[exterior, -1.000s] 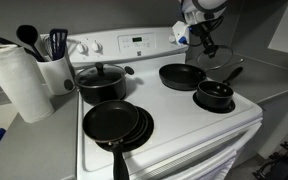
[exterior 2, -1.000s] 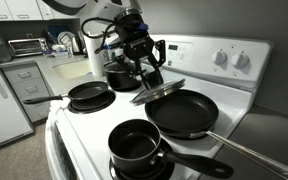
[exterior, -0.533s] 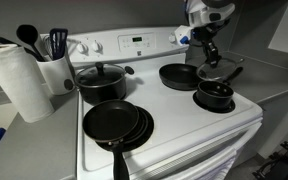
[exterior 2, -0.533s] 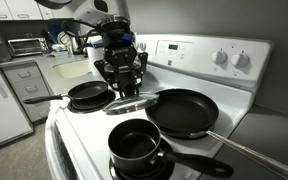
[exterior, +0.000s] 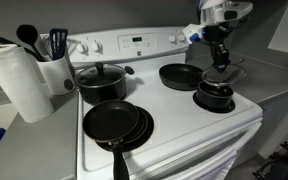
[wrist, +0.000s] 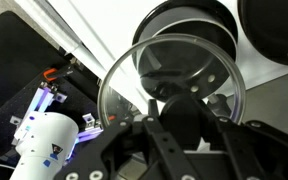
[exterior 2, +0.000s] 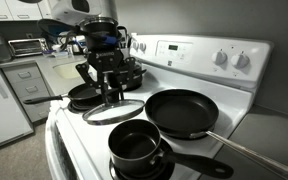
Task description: Put the glass lid on top of the black pot on the bottom right plate of the stove
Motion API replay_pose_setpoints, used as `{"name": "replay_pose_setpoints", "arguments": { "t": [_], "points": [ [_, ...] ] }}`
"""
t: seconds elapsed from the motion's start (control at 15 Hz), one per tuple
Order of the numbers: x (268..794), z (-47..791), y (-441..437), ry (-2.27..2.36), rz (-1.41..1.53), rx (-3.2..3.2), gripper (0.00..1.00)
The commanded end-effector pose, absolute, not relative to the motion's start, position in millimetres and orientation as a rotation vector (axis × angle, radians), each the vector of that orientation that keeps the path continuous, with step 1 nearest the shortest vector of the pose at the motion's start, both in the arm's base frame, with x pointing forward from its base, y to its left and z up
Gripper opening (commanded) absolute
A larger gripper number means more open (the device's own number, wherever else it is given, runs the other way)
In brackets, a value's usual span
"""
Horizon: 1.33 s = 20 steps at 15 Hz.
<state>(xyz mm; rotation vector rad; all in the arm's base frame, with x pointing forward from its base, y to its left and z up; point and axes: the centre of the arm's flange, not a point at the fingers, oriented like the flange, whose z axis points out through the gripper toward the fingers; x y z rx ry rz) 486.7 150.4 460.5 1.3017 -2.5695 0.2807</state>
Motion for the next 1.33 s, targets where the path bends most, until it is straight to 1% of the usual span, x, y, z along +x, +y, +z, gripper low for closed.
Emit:
{"name": "replay_pose_setpoints", "arguments": {
  "t": [0.0,0.27,0.73,1.27],
  "points": [
    [464.1,452.4,136.2,-2.702,0.338,1.366,0.15],
    [465.0,437.2,119.5,-2.817,0.397,1.388,0.15],
    [456.2,421.5,95.7,-2.883,0.357,1.362,0.15],
    [454.9,403.6,86.6,-2.916,0.194,1.276,0.15]
  ]
}}
